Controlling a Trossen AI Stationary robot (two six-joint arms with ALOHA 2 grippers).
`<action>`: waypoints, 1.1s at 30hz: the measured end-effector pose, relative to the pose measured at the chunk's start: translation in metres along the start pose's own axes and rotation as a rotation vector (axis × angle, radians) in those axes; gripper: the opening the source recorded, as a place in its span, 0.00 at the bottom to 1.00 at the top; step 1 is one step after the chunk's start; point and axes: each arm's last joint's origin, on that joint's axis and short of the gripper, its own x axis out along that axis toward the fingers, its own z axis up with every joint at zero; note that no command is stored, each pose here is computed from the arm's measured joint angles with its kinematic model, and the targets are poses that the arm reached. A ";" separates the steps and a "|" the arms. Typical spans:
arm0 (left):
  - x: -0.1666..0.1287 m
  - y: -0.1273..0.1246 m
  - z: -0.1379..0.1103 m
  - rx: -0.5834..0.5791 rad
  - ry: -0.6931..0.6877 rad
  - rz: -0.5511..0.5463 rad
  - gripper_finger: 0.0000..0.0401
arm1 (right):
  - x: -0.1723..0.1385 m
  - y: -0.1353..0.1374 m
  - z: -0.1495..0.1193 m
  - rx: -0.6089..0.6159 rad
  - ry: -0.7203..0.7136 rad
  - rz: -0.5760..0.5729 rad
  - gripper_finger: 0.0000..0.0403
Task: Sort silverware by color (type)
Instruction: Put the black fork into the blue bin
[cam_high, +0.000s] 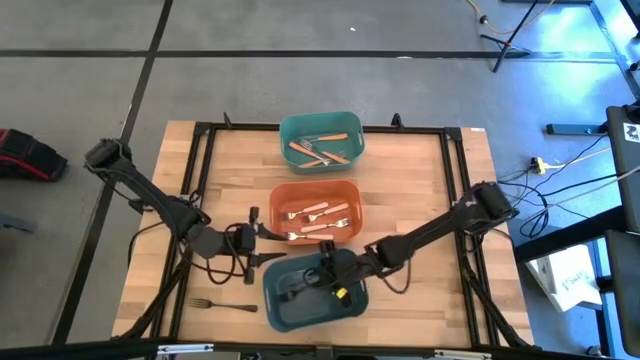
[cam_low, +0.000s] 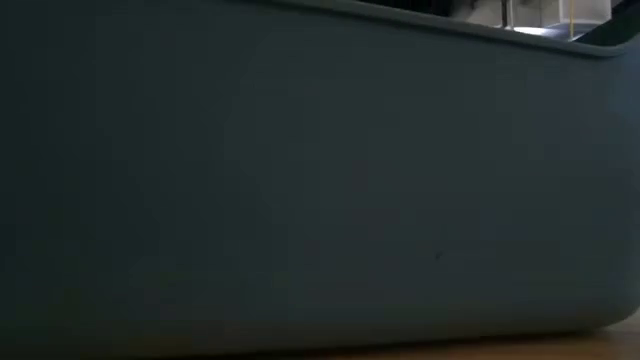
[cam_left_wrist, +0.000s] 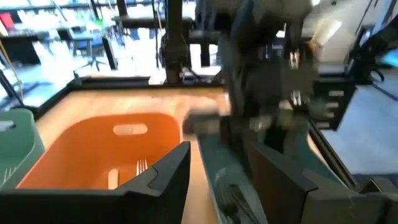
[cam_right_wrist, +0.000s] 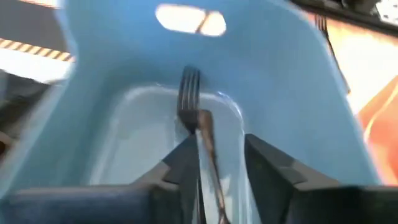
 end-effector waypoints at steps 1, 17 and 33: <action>-0.002 0.000 0.003 -0.003 0.025 0.000 0.40 | -0.007 0.004 0.006 -0.007 0.001 0.013 0.34; -0.047 0.031 -0.003 -0.267 0.702 0.290 0.40 | -0.099 0.119 0.014 -0.195 -0.080 0.209 0.40; -0.044 0.072 -0.089 -0.452 1.209 0.486 0.40 | -0.087 0.119 -0.030 -0.147 -0.220 0.209 0.40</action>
